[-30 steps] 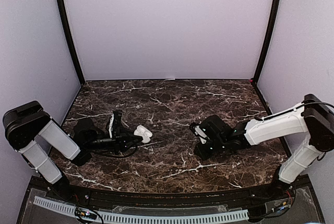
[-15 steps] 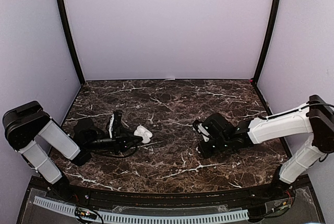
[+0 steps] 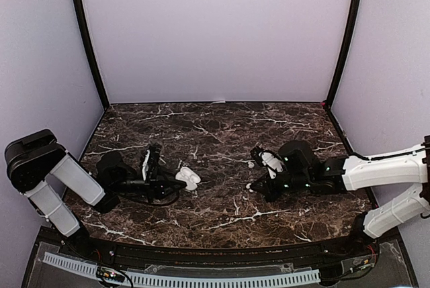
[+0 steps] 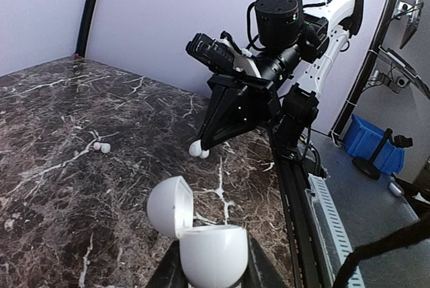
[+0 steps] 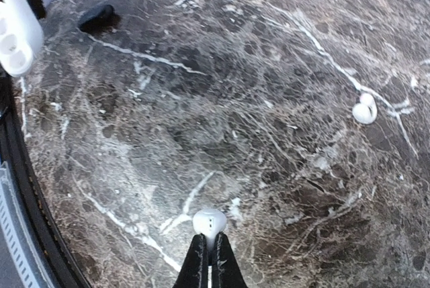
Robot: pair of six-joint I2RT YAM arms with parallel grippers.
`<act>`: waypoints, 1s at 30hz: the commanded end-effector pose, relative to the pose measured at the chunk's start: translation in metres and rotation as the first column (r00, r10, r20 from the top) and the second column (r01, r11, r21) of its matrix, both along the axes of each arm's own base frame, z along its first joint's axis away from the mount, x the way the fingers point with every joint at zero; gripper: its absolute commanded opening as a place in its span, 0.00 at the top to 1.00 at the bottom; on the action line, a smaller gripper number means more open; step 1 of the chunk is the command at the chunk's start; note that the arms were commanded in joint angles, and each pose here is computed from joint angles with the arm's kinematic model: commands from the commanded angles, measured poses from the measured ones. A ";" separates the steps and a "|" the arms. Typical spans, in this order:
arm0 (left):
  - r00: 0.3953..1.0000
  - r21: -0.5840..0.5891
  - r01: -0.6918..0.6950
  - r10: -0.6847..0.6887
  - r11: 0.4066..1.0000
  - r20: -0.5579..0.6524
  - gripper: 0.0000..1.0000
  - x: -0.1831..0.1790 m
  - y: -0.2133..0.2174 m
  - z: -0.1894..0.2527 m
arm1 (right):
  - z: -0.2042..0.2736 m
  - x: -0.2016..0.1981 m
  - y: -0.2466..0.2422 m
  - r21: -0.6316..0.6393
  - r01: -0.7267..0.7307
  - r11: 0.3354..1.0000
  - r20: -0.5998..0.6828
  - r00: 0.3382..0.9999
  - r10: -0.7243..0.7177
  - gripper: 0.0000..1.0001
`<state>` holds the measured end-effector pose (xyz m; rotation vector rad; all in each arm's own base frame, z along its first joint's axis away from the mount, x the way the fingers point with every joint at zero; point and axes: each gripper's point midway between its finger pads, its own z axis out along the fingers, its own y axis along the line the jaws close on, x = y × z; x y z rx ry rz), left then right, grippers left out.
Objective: Insert the wireless bluetooth earbuds into the charging case
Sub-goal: Pick up the right earbud from the center of the board, then insert the right earbud into the right side groove of the charging case.
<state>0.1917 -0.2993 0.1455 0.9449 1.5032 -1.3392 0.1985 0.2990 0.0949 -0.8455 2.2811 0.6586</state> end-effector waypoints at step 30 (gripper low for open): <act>0.939 -0.098 0.338 -0.329 0.936 0.098 0.88 -0.056 -0.020 0.013 | 0.098 -0.085 0.098 0.376 -0.487 0.789 0.358 0.861 0.361 1.00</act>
